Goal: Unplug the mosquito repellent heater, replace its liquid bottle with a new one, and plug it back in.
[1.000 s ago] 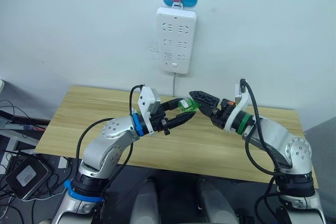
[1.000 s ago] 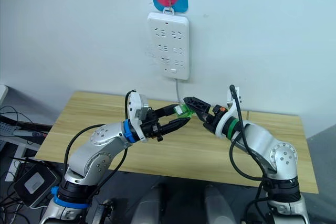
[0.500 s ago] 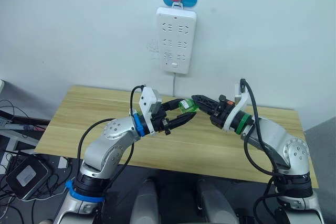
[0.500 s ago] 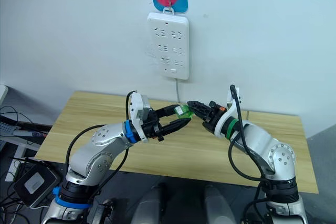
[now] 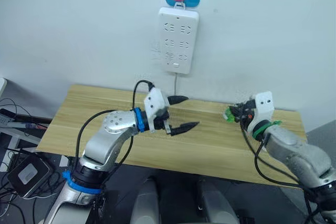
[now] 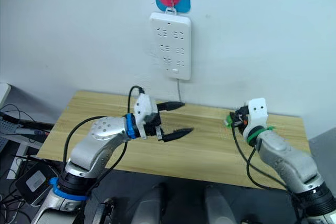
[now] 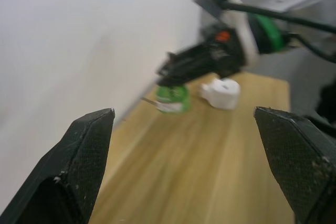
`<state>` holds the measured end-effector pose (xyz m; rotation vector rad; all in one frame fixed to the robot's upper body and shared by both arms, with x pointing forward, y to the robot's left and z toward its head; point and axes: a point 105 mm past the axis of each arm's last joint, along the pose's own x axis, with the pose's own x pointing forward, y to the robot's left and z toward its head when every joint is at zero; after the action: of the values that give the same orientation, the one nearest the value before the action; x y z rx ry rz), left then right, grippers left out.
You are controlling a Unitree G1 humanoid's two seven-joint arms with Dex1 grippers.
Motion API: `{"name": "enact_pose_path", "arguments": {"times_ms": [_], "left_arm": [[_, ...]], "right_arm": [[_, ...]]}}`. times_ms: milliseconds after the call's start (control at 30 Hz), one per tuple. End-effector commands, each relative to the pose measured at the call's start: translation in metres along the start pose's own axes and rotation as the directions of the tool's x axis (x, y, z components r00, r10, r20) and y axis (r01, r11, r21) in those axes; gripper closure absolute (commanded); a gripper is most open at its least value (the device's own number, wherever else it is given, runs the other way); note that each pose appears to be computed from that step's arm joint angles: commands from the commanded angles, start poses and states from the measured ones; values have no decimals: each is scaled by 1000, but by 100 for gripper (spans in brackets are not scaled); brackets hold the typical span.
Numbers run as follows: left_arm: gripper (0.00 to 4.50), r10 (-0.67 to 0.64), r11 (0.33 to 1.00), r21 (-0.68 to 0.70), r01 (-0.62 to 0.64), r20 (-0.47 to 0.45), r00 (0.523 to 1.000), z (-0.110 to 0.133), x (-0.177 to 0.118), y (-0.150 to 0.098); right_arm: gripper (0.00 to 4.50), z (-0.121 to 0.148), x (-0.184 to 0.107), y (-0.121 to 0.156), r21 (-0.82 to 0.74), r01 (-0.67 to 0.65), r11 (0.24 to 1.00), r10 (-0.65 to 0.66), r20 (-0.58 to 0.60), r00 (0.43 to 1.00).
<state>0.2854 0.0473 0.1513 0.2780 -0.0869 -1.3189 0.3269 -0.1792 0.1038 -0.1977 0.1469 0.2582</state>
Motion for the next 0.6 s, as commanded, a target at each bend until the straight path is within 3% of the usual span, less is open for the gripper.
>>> {"name": "enact_pose_path", "arguments": {"times_ms": [33,267,600], "left_arm": [[0,-75,996,54,73,22,997,7,6,-6],[0,-82,993,87,79,32,996,8,11,-1],[0,-66,994,87,63,25,998,4,6,-3]], "right_arm": [[366,0,4,-2,-158,50,986,-34,98,995],[366,-31,15,1,-180,91,980,-80,66,995],[366,-69,16,-17,-192,182,964,-187,-9,982]]}}
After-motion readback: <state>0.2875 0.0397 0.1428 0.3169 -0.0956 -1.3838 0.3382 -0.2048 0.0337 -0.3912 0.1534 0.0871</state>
